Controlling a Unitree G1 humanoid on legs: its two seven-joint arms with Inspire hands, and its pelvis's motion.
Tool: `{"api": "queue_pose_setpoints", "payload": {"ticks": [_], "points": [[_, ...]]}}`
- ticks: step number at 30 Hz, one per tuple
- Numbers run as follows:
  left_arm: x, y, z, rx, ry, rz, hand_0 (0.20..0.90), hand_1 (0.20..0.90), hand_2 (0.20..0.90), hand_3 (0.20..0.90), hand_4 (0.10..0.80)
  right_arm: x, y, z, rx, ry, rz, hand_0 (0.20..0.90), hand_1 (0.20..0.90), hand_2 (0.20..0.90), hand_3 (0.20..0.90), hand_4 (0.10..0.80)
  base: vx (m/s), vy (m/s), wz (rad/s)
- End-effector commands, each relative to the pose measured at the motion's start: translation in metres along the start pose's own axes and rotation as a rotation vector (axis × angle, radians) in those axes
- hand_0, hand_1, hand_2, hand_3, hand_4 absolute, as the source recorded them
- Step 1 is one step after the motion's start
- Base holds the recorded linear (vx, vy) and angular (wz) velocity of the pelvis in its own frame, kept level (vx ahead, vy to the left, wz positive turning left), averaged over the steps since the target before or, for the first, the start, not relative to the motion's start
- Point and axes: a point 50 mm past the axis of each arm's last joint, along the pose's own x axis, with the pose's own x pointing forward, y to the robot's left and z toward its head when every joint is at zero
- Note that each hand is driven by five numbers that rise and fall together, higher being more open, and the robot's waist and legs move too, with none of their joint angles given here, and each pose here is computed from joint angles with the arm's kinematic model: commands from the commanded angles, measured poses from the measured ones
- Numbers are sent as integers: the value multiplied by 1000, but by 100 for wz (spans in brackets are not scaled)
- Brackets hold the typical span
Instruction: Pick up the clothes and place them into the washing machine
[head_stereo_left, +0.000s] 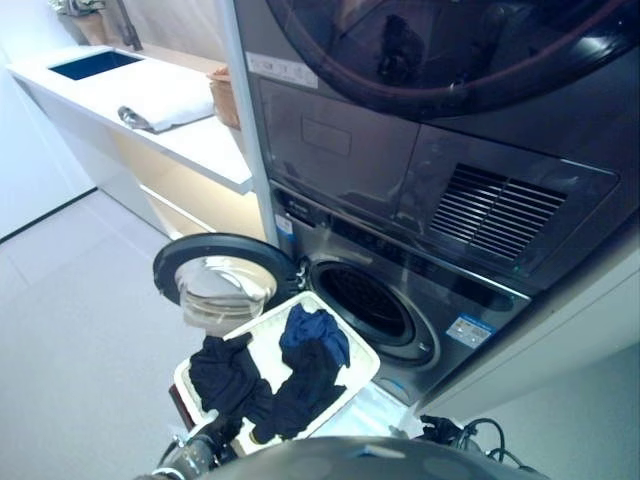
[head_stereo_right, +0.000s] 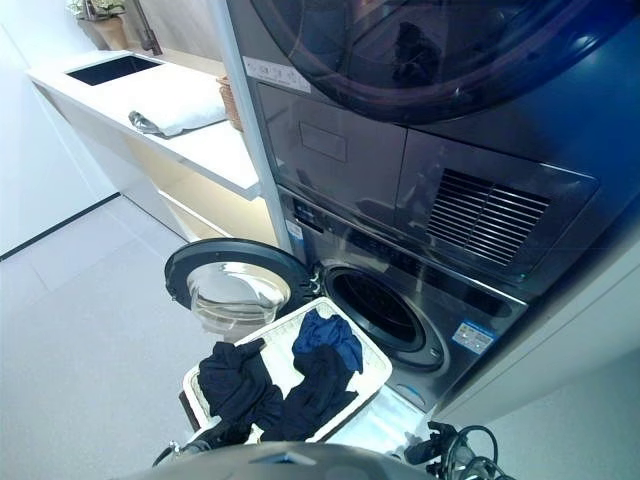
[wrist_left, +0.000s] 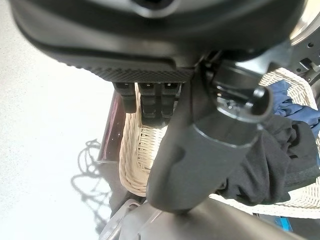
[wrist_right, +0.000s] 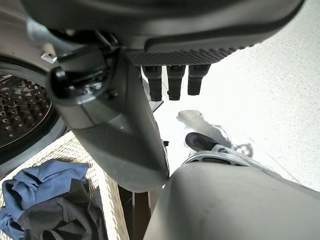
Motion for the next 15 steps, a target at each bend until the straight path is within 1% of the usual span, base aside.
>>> {"api": "queue_pose_setpoints", "payload": {"ticks": [1, 9, 10, 13, 15], "points": [[4, -3, 23, -59, -59, -14, 900, 900, 900, 900, 800, -2, -1, -16, -89, 67, 7, 900, 900, 900, 900, 800, -6, 2, 5], [3, -6, 18, -72, -28, -7, 900, 900, 900, 900, 800, -1, 0, -11, -96, 39, 6, 900, 900, 900, 900, 800, -1, 0, 1], [4, -4, 23, -66, -58, 0, 900, 900, 900, 900, 800, -1, 3, -4, -158, 1, 14, 900, 900, 900, 900, 800, 0, 0, 0], [4, -1, 26, -60, -75, 17, 900, 900, 900, 900, 800, 0, 5, 8, -175, -55, 8, 900, 900, 900, 900, 800, -23, -1, 9], [4, 5, 25, -50, -83, 45, 900, 900, 900, 900, 800, 0, 7, 29, -187, -147, 12, 900, 900, 900, 900, 800, -41, -16, 23]]}}
